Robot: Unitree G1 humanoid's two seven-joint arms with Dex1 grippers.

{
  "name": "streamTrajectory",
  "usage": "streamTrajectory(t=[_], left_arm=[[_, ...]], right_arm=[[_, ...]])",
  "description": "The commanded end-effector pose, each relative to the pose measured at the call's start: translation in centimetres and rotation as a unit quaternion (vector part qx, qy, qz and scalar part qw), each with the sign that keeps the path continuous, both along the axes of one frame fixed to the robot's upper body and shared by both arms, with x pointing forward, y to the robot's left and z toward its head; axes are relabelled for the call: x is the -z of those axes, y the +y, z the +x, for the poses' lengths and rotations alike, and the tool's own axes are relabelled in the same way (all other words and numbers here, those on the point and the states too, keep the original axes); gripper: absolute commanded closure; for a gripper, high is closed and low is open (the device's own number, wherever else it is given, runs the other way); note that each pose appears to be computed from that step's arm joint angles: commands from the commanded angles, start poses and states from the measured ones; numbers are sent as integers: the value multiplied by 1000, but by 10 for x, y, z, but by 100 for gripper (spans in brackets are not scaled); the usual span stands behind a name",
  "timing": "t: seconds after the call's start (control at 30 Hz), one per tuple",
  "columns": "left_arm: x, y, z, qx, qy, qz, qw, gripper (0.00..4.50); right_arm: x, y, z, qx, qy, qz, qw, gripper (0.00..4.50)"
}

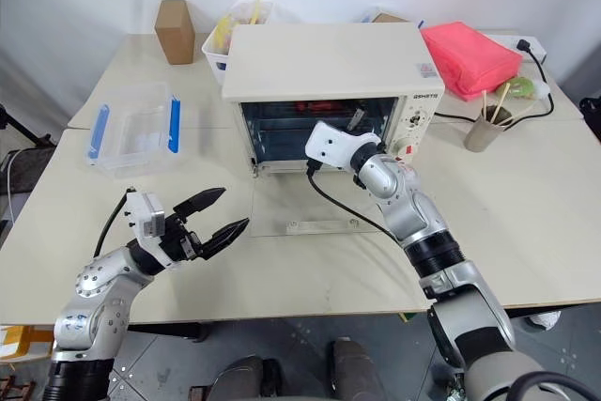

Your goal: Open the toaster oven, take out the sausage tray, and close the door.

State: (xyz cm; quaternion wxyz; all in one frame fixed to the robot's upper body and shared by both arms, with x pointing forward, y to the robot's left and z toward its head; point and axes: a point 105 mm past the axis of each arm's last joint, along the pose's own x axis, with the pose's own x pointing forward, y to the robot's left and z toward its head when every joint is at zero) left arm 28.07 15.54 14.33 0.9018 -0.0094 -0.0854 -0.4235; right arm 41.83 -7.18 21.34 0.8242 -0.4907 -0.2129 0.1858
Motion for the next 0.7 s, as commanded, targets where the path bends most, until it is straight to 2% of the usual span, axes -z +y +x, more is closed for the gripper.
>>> streamTrajectory(t=[0.03, 0.2, 0.23, 0.3, 0.43, 0.47, 0.7], left_arm=[[-11, -5, -2, 6, -23, -2, 1000, 0], [-12, -7, 2, 8, -21, -9, 1000, 0], [-12, -7, 2, 10, -20, -8, 1000, 0], [-13, -10, 2, 20, -19, -7, 1000, 0], [-17, -16, 7, 34, -19, -11, 999, 0], [-18, -16, 8, 36, -18, -13, 999, 0], [-27, -20, 21, 58, -23, -15, 998, 0]], right_arm=[[-7, 2, 5, 6, -34, -21, 999, 39], [-10, 4, 6, 6, -59, -30, 998, 199], [-10, 5, 7, 6, -60, -33, 998, 215], [-8, 5, 10, 13, -54, -35, 998, 299], [-10, 3, 13, 17, -56, -48, 997, 430], [-12, 3, 13, 18, -63, -51, 997, 449], [-24, 14, 11, 10, -83, -53, 995, 450]])
